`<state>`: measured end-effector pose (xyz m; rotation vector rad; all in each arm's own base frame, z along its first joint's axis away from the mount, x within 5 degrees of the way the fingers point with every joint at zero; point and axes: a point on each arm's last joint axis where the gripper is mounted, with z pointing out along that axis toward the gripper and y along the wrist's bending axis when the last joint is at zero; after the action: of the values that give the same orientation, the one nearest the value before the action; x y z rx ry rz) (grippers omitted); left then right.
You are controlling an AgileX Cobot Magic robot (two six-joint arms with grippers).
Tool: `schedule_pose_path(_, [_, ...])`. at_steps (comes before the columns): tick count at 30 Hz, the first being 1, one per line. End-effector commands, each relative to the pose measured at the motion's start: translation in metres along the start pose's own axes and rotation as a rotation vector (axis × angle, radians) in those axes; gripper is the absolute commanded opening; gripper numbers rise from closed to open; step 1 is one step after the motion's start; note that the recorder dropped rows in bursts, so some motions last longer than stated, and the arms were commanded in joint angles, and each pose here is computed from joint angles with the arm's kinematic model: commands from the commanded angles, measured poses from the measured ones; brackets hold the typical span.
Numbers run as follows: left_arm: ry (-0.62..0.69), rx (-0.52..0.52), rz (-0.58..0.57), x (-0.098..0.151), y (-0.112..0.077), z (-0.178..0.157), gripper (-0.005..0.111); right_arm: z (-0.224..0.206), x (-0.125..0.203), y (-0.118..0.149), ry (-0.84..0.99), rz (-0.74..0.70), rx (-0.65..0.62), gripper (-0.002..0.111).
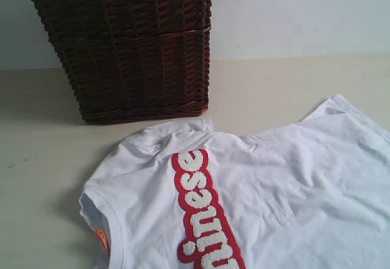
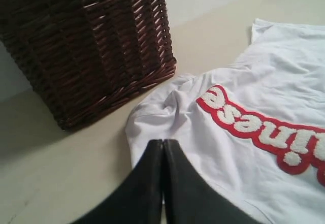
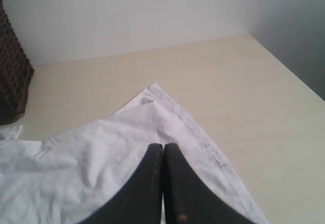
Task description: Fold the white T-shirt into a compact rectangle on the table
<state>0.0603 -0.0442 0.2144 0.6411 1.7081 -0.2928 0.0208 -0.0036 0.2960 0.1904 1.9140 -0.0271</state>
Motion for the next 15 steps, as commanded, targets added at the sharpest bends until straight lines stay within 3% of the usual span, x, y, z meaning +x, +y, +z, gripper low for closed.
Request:
schedule_pose_path(1, [-0.022,-0.007,0.007,0.016,-0.005,-0.003,0.0,0.0,-0.007,0.001,-0.097,-0.002,-0.015,0.0])
schedule_pose_path(4, [-0.043,-0.012,0.015,0.026,-0.008,-0.005,0.0,-0.002,-0.02,-0.001,-0.235,-0.078,0.019,0.0])
schedule_pose_path(8, [-0.035,0.032,0.095,0.029,-0.014,-0.008,0.0,-0.002,-0.034,-0.003,-0.353,-0.335,0.096,0.0])
schedule_pose_path(15, [-0.041,0.041,0.1,0.029,-0.015,-0.009,0.0,0.061,0.009,-0.005,0.079,-0.578,0.046,0.0])
